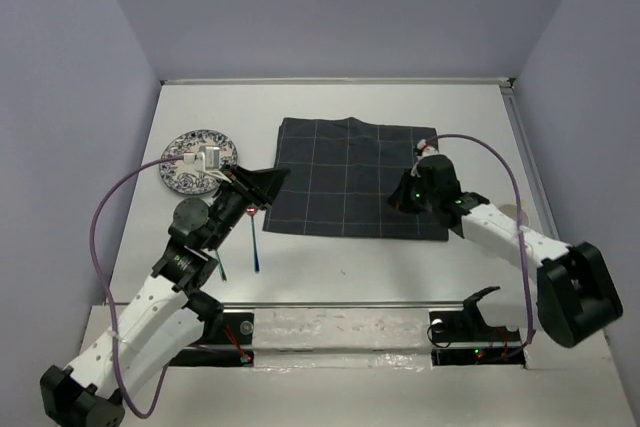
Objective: Set the dinner table for one person
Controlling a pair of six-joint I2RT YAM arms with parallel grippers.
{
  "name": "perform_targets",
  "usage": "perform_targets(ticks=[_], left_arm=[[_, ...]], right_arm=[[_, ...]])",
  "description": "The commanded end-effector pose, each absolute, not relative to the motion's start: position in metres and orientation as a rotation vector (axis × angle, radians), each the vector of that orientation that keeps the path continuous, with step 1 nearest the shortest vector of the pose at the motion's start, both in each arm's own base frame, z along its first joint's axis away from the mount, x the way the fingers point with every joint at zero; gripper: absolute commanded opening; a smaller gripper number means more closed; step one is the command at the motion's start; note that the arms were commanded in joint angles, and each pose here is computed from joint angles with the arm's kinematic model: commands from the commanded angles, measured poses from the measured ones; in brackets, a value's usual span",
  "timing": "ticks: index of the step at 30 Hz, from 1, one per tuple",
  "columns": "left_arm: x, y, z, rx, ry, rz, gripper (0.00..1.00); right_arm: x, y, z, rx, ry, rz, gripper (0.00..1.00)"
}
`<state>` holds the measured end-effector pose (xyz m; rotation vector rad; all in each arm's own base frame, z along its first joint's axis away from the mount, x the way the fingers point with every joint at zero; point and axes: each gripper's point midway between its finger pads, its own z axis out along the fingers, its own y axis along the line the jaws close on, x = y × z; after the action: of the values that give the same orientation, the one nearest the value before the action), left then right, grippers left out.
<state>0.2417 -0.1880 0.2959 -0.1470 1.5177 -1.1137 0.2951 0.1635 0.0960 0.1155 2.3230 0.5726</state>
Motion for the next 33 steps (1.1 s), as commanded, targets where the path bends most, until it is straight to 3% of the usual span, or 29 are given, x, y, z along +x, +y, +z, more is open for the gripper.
perform_targets(ticks=[1, 5, 15, 25, 33], left_arm=[[0.217, -0.182, 0.345, 0.027, 1.462, -1.055, 0.35], [0.205, -0.175, 0.358, 0.123, 1.473, -0.974, 0.38], [0.226, -0.127, 0.337, 0.04, 1.486, -0.647, 0.41], [0.225, -0.122, 0.339, 0.08, 1.444, -0.671, 0.44], [0.227, -0.121, 0.338, 0.072, 1.444, -0.682, 0.44]], right_arm=[[0.367, 0.206, 0.134, 0.07, 2.15, 0.552, 0.0], [0.388, 0.246, 0.118, -0.032, 2.204, 0.589, 0.0], [0.309, 0.388, 0.084, -0.39, 2.283, 0.785, 0.0], [0.27, 0.393, 0.023, -0.415, 2.375, 0.68, 0.0], [0.235, 0.392, 0.029, -0.399, 2.376, 0.713, 0.0]])
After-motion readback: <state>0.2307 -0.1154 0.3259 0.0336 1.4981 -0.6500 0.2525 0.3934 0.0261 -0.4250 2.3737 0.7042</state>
